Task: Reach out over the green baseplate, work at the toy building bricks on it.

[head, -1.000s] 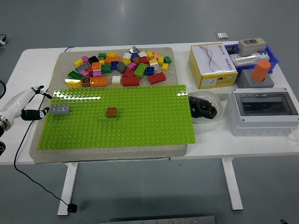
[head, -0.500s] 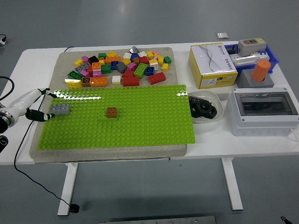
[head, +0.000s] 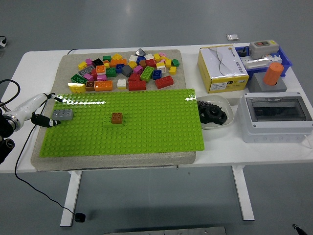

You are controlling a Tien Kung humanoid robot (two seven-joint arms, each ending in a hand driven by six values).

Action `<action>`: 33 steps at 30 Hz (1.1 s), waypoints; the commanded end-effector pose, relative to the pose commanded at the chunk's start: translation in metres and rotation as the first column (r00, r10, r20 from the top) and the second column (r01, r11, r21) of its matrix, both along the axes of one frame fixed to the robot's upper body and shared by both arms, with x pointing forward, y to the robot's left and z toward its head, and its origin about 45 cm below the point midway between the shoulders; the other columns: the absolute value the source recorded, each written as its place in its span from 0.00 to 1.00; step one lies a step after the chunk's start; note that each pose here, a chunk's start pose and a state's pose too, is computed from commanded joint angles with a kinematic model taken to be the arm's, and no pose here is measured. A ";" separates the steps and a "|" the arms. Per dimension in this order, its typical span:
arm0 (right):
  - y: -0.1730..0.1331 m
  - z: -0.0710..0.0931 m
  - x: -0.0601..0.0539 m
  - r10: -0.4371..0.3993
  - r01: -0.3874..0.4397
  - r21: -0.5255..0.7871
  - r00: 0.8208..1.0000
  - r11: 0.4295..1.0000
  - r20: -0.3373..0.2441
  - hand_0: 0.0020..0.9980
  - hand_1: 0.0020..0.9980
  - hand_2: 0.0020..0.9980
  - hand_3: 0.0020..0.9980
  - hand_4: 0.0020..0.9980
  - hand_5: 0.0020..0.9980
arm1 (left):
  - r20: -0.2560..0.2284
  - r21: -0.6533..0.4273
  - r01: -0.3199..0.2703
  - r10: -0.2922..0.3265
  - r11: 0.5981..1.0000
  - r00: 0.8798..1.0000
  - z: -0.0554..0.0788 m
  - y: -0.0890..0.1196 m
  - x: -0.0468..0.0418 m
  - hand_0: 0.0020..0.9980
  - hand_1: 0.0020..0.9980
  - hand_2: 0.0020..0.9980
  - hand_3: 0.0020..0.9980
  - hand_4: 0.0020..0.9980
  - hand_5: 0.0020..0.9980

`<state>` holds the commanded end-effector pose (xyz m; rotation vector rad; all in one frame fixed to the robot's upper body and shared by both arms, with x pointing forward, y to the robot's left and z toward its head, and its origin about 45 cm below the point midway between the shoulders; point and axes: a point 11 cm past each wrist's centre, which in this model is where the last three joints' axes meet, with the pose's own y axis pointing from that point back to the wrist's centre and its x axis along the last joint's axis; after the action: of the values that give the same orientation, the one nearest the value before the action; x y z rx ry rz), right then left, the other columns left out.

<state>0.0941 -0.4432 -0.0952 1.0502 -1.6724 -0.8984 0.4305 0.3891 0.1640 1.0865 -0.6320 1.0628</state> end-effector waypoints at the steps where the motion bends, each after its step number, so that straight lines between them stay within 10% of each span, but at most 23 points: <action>1: 0.000 0.000 0.000 0.001 -0.001 0.000 1.000 1.000 0.001 0.69 0.58 0.71 0.70 0.74 0.78 | -0.004 -0.004 -0.004 0.004 1.000 1.000 -0.001 0.001 0.0001 1.00 1.00 1.00 0.74 0.86 0.00; 33: 0.003 0.000 0.004 0.030 -0.030 -0.002 1.000 1.000 0.001 0.70 0.59 0.71 0.69 0.74 0.78 | -0.031 -0.029 -0.031 0.030 0.999 0.999 -0.005 0.007 0.0030 1.00 1.00 1.00 0.67 0.78 0.00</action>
<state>0.0982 -0.4406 -0.0953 1.0716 -1.6542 -0.8766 0.4335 0.3963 0.1593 1.0876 -0.5760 1.0767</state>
